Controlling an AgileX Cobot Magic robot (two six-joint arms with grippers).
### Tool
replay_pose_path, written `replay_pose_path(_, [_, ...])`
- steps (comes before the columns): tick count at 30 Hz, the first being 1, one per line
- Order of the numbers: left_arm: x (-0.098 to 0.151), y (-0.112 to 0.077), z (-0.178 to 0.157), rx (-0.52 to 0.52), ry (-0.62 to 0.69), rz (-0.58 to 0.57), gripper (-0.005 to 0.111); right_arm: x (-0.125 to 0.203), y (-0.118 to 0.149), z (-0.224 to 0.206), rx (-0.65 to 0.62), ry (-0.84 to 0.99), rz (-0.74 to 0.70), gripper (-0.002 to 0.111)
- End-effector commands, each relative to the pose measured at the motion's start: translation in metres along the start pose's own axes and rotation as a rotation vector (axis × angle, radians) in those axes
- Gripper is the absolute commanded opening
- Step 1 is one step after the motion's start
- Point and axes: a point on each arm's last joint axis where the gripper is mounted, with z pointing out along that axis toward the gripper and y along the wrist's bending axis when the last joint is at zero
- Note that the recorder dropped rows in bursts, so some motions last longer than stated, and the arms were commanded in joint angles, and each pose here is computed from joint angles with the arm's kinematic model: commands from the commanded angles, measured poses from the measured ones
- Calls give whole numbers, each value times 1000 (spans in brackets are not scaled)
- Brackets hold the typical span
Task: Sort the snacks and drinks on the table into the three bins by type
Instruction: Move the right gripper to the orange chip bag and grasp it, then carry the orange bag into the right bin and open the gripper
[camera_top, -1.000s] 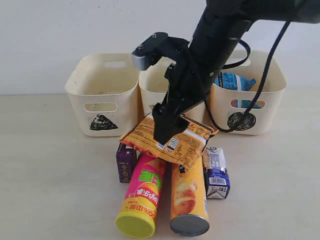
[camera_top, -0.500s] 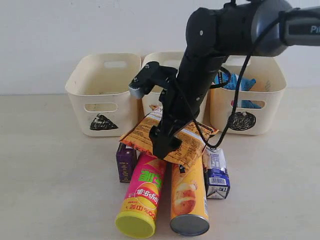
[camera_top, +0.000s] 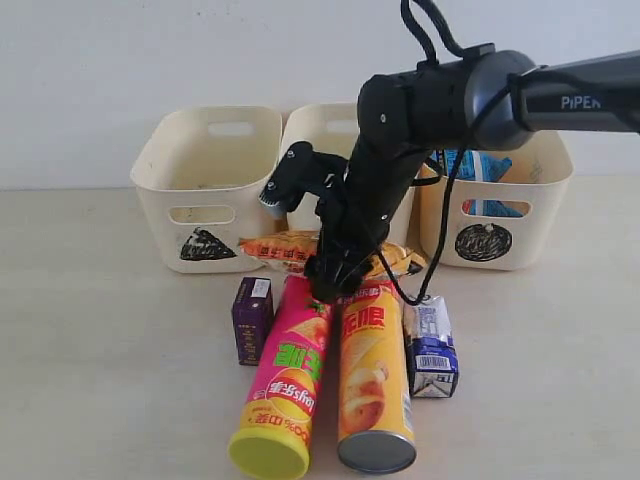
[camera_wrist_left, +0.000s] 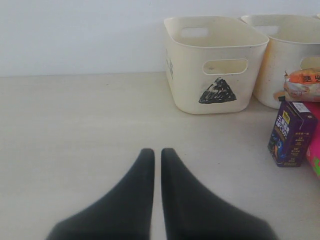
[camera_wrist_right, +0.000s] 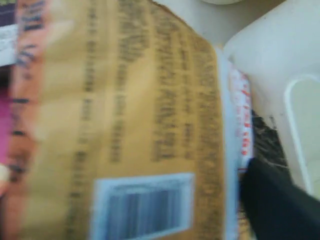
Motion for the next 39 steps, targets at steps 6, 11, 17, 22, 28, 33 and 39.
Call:
replay_pose_path(6, [-2, 0, -1, -2, -15, -9, 4, 4, -4, 2, 42, 38, -14, 0])
replay_pose_path(11, [-2, 0, -1, -2, -15, -9, 4, -1, -9, -14, 96, -3, -8, 0])
replay_pose_path(17, [-2, 0, -1, -2, -13, -9, 4, -7, -11, -54, 136, -56, 18, 0])
replay_pose_path(22, [-2, 0, -1, -2, -13, -9, 4, -5, -7, -89, 138, -56, 20, 0])
replay_pose_path(28, [-2, 0, -1, -2, -13, -9, 4, -1, 0, -131, 132, -66, 55, 0])
replay_pose_path(33, [-2, 0, -1, -2, -13, -9, 4, 1, 2, -173, 207, -126, 99, 0])
replay_pose_path(39, [-2, 0, -1, -2, -13, -9, 4, 8, -11, -194, 390, -128, 139, 0])
